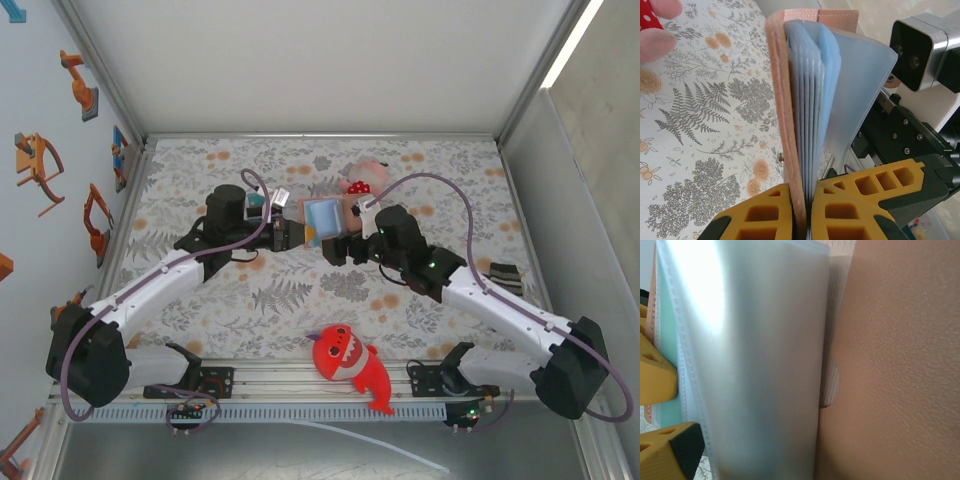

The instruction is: Take the credit cards out of the card holder

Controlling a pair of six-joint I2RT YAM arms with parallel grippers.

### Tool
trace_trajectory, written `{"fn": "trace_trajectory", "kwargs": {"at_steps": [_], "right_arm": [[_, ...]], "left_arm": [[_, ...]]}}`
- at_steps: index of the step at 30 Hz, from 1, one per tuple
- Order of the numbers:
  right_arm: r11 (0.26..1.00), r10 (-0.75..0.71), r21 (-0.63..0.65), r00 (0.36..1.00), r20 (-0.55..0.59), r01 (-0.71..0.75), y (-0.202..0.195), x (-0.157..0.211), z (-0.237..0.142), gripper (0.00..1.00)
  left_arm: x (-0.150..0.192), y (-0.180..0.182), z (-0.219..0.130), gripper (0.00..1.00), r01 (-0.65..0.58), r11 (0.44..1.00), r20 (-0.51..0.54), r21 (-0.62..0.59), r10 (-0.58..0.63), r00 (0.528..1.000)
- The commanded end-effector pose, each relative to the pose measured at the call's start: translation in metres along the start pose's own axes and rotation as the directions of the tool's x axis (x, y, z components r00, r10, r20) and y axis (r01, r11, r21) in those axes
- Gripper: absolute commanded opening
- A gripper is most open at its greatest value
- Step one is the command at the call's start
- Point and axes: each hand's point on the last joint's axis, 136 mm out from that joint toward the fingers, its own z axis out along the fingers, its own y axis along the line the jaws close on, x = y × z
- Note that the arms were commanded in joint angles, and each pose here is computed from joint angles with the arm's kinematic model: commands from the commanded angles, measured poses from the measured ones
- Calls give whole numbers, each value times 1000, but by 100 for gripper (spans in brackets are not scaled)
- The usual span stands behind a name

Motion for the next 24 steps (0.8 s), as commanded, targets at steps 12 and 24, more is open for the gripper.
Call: {"fn": "trace_trajectory", "kwargs": {"at_steps": [12,24], "right_arm": [[993,-13,-117,999,44,18,24,-15,4,100],[997,38,65,997,65,-42,-12,-11,2,90]], "left_arm": [[-11,-15,1,1,-38,998,12,41,37,999],[-8,-23,-5,0,-68,996,21,53,67,998]]}}
